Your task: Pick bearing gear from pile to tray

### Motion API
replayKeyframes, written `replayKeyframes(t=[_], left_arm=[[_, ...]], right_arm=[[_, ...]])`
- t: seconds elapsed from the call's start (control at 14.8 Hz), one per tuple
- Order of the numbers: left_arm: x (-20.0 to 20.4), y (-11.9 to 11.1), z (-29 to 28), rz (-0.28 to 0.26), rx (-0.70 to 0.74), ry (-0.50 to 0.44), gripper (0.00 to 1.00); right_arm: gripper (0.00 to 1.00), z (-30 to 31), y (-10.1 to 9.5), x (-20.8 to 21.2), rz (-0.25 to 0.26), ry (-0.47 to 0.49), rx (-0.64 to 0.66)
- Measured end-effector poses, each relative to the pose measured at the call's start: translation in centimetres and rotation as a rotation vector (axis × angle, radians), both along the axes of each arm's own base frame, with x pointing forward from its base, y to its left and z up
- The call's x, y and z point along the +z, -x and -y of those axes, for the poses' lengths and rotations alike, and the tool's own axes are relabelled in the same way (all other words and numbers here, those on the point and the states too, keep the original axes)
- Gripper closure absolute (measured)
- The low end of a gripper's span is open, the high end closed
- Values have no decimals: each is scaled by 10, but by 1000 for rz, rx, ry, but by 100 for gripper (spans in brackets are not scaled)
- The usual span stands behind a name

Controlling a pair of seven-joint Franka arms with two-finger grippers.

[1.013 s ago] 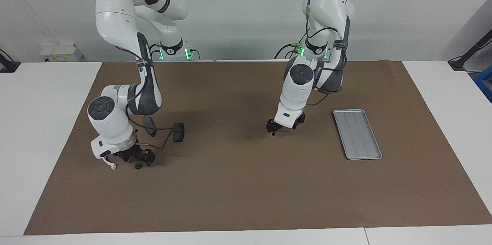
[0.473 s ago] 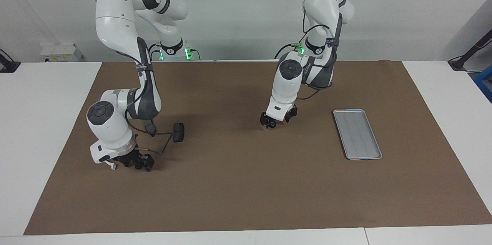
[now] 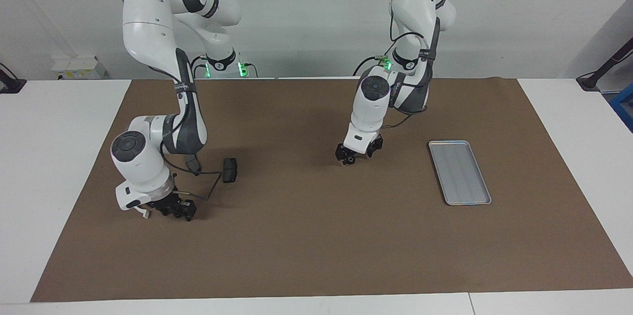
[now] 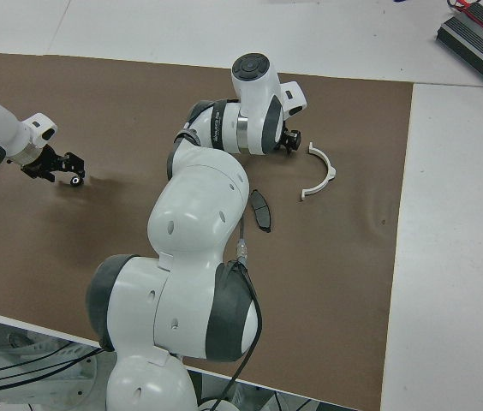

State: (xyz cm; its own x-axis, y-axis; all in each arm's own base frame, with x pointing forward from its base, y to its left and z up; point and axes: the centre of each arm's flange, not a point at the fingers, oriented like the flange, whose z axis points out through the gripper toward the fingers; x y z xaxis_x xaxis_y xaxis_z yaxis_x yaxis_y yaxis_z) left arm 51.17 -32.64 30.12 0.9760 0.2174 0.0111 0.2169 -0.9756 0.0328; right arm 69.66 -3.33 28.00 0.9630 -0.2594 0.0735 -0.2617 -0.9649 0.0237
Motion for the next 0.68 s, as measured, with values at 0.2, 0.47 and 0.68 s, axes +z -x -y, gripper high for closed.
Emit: replayKeyframes(t=[0.2,0.47,0.68], left_arm=[[1,0,3,13,5,9,0],[3,6,15,23,1,17,0],[1,12,21,20,-6,16,0]], right_arm=[[31,1,0,3,-11,0,-3],[55,-2,-2,7,-7,-4,-1],[69,-1,-3,8,-5,-4,-2]])
